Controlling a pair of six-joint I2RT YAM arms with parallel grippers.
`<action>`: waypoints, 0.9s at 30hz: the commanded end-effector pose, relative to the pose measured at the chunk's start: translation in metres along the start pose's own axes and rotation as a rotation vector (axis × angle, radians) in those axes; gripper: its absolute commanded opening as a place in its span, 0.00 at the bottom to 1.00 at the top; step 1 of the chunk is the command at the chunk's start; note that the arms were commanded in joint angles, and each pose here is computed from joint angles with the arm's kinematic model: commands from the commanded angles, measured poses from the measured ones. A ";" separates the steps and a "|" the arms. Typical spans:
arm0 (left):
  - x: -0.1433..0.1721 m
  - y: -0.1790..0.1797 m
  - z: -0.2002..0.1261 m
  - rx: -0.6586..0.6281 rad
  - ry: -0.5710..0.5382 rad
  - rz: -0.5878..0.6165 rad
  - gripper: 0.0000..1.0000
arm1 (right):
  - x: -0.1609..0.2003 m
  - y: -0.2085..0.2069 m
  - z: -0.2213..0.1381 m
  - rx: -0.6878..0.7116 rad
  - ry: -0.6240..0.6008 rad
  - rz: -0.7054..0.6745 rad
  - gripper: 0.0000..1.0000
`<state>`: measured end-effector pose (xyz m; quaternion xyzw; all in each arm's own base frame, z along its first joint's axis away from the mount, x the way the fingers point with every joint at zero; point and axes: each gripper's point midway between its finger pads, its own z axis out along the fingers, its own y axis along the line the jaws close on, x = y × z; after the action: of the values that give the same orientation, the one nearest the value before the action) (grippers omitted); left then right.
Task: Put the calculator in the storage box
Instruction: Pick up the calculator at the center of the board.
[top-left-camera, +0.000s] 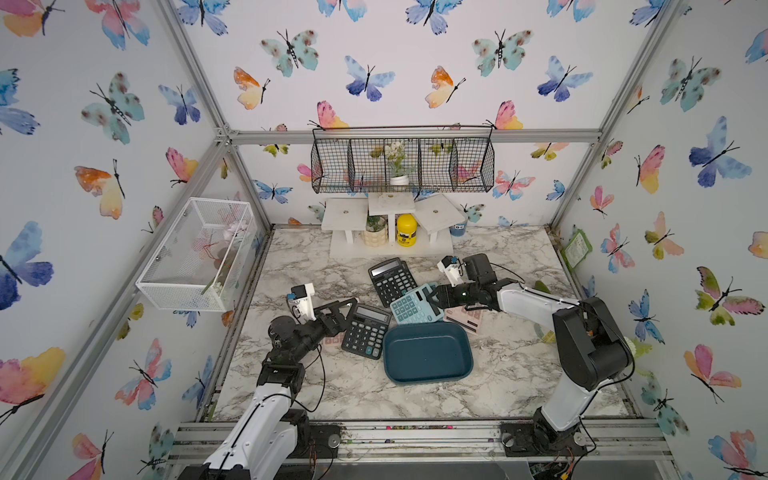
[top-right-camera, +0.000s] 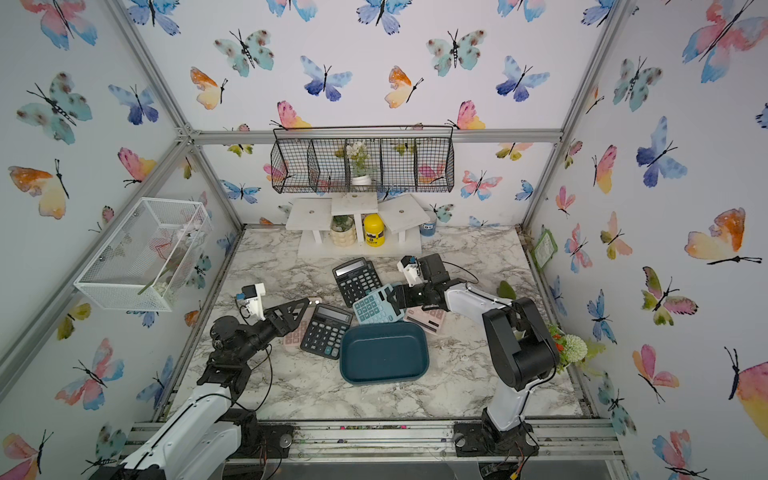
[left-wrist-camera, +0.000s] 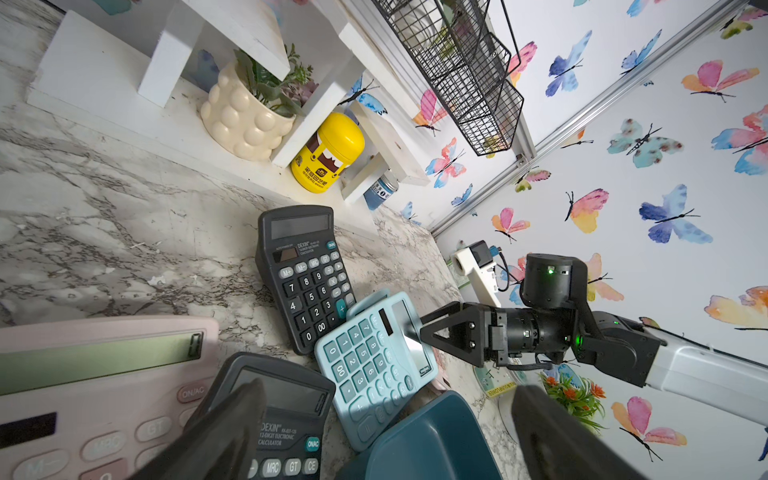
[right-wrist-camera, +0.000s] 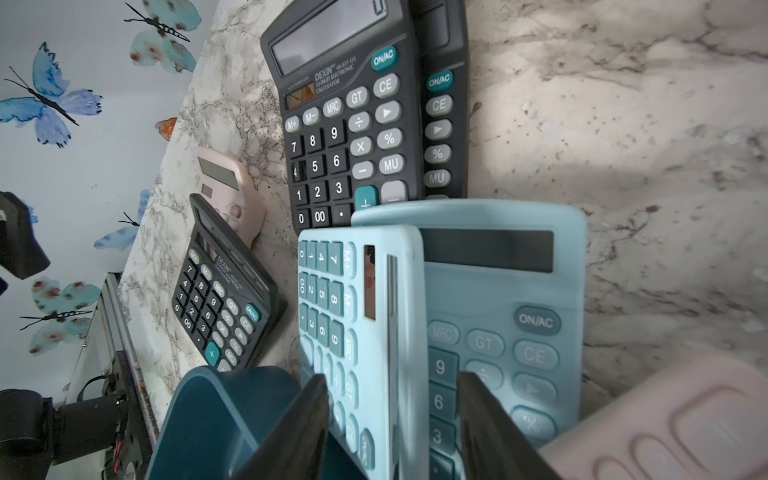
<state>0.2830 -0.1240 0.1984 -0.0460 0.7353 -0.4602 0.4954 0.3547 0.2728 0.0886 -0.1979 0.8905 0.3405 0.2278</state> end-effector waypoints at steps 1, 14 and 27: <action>-0.008 -0.007 0.003 0.008 -0.017 0.045 0.99 | 0.001 -0.004 0.007 0.035 0.021 -0.014 0.51; -0.007 -0.005 0.004 -0.005 -0.016 0.047 0.99 | 0.000 0.003 0.008 0.021 0.019 -0.026 0.32; -0.008 -0.004 0.003 -0.014 -0.025 0.054 0.99 | -0.018 0.013 -0.016 0.068 -0.040 -0.033 0.10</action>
<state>0.2846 -0.1255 0.1942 -0.0427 0.7403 -0.4494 0.4981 0.3505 0.2777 0.0860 -0.2037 0.8961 0.3248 0.2238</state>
